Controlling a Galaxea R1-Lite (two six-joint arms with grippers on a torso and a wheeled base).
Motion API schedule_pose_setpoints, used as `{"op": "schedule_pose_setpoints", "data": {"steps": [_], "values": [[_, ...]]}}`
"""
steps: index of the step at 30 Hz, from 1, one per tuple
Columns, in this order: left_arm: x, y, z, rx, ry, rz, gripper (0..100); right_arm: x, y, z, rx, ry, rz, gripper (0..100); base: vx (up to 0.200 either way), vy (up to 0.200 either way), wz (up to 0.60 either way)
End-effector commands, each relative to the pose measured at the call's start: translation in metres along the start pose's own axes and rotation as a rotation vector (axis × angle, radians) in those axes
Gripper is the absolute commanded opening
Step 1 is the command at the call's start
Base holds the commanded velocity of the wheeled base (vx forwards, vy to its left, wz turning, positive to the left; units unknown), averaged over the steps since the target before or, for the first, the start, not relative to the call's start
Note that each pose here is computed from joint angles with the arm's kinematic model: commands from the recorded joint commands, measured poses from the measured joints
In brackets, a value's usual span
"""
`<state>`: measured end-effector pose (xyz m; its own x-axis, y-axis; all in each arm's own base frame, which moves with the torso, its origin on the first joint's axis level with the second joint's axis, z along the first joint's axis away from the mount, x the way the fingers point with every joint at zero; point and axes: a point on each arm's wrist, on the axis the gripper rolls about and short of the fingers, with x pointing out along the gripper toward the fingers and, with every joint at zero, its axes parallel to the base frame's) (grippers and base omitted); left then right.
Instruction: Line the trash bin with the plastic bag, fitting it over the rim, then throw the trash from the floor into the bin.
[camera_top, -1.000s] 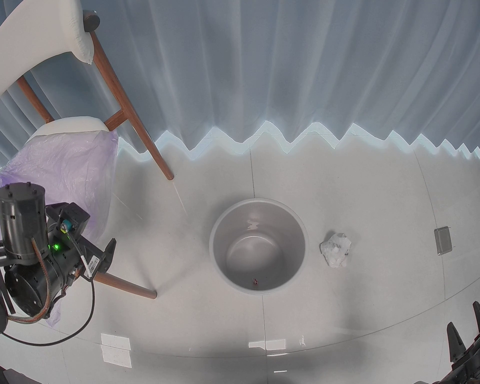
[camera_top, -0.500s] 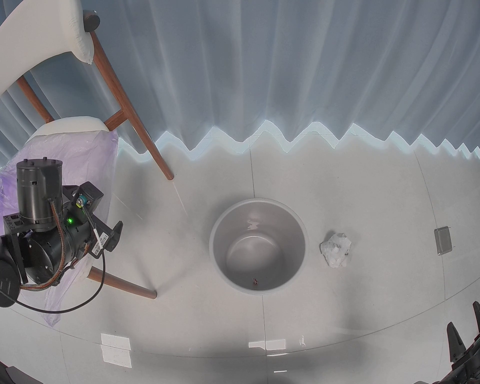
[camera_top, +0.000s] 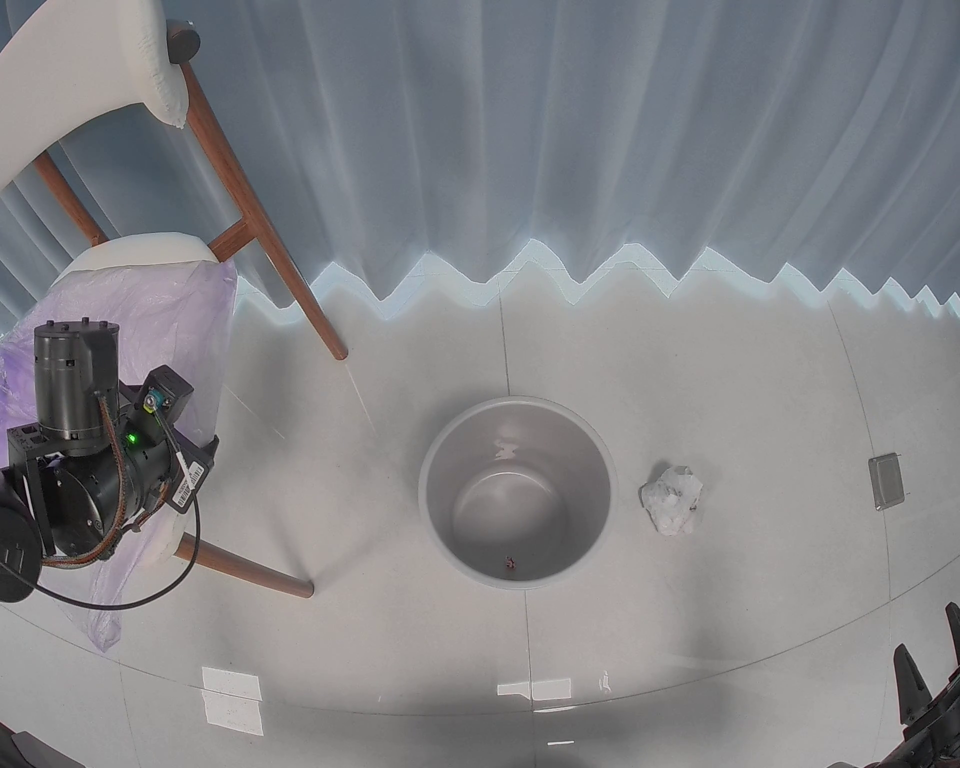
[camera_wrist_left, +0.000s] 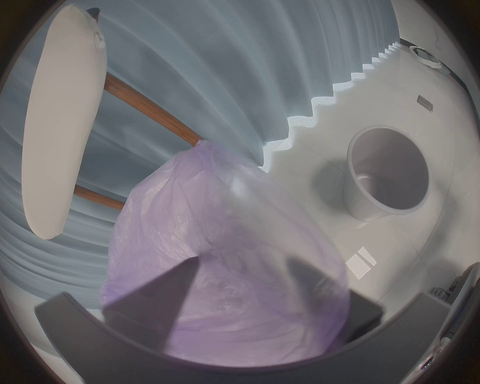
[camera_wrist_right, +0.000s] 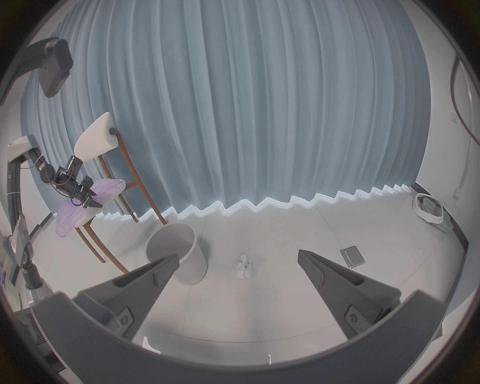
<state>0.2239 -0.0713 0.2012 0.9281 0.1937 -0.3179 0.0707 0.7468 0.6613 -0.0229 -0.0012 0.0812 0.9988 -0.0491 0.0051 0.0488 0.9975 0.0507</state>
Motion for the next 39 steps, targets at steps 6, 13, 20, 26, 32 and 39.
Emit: {"op": "schedule_pose_setpoints", "data": {"steps": [6, 13, 20, 26, 32, 39], "values": [[0.0, 0.003, -0.003, -0.022, -0.013, -0.028, 0, 0.0, 0.0, -0.004, 0.0, -0.006, 0.0, 100, 0.0, 0.0, 0.0], [-0.01, 0.011, -0.002, -0.125, -0.068, -0.055, 0, 0.0, 0.0, -0.004, 0.0, -0.006, 0.0, 100, 0.0, 0.0, 0.0], [-0.029, 0.027, 0.0, -0.329, -0.189, -0.152, 0, 0.0, 0.0, -0.004, 0.0, -0.006, 0.0, 100, 0.0, 0.0, 0.0], [-0.044, 0.038, -0.018, -0.382, -0.27, -0.273, 0, 0.0, 0.0, -0.003, -0.001, -0.007, 0.0, 100, 0.0, 0.0, 0.0], [-0.062, 0.039, -0.025, -0.536, -0.325, -0.386, 0, 0.0, 0.0, -0.004, -0.001, -0.006, 0.0, 100, 0.0, 0.0, 0.0], [-0.069, 0.035, -0.017, -0.63, -0.37, -0.514, 0, 0.0, 0.0, -0.003, -0.002, -0.009, 0.0, 100, 0.0, 0.0, 0.0]]}}
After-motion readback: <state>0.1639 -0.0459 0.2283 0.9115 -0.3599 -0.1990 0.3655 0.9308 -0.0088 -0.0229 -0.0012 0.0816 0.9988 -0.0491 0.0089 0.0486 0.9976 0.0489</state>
